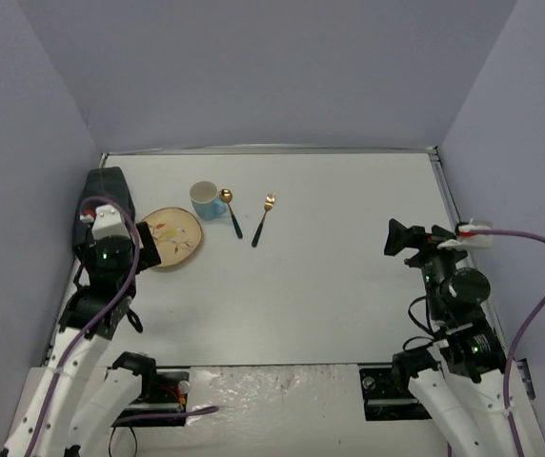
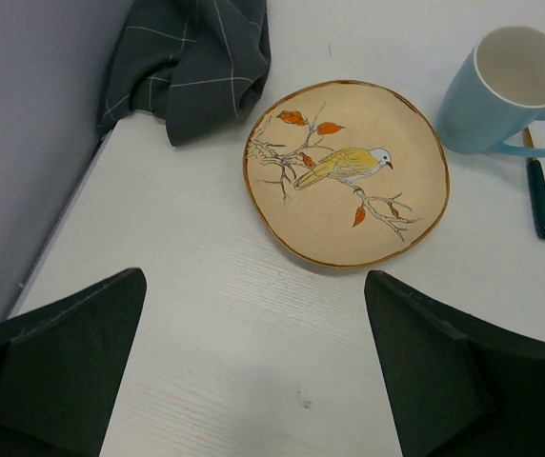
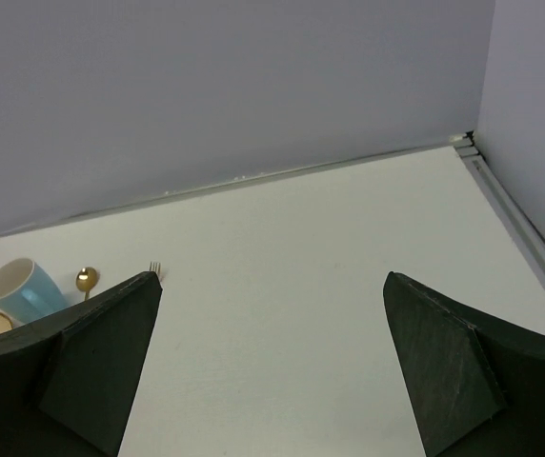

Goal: Set the dinner table for one person

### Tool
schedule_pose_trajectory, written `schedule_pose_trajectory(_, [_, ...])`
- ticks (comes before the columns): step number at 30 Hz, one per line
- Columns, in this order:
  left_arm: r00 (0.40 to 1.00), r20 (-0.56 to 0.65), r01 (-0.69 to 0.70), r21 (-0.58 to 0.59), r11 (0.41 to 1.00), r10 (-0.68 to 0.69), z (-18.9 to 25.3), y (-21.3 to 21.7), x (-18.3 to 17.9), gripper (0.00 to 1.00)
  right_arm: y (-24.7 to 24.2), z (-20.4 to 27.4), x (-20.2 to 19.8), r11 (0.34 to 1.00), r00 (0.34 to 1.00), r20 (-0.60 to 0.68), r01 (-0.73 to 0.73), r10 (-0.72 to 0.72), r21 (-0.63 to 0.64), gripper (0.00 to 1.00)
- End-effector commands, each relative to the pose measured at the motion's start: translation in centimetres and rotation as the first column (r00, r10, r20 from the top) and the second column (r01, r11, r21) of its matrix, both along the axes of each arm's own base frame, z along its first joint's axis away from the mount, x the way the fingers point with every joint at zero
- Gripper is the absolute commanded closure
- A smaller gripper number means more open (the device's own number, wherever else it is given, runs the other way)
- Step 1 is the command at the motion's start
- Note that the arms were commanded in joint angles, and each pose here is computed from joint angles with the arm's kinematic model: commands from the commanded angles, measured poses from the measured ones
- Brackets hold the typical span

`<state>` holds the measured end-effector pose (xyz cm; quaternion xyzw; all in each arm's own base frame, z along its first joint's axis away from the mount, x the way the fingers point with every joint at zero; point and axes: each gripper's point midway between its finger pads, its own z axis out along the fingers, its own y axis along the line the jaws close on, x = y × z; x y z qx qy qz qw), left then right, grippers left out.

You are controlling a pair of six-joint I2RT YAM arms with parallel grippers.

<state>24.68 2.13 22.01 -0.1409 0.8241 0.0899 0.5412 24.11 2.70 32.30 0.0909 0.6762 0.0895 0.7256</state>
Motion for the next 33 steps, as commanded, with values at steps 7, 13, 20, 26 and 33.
schedule_pose_trajectory(7, [0.974, -0.053, -0.224, -0.167, 0.960, 0.219, 2.1, 3.8, 12.4, 0.03, 6.5, -1.5, 3.6, 0.960, 0.951, -0.131, -0.274, 0.279, 0.050, 0.00])
schedule_pose_trajectory(13, [0.942, -0.136, -0.328, -0.195, 0.924, 0.306, -1.3, 8.6, 18.9, 0.03, 7.9, -2.2, 4.3, 0.941, 0.927, -0.163, -0.334, 0.337, 0.048, 0.00])
schedule_pose_trajectory(20, [0.903, -0.266, -0.394, -0.195, 0.898, 0.338, -7.0, 12.2, 23.8, 0.03, 8.7, -2.6, 4.7, 0.928, 0.912, -0.176, -0.370, 0.371, 0.040, 0.00])
schedule_pose_trajectory(26, [0.867, -0.354, -0.437, -0.201, 0.877, 0.351, -11.3, 14.4, 25.5, 0.06, 8.8, -3.0, 4.9, 0.925, 0.907, -0.187, -0.379, 0.378, 0.035, 0.00])
schedule_pose_trajectory(33, [0.877, -0.351, -0.403, -0.168, 0.900, 0.328, -12.1, 15.3, 26.9, 0.58, 9.0, -3.5, 4.8, 0.920, 0.900, -0.195, -0.389, 0.389, 0.037, 0.00])
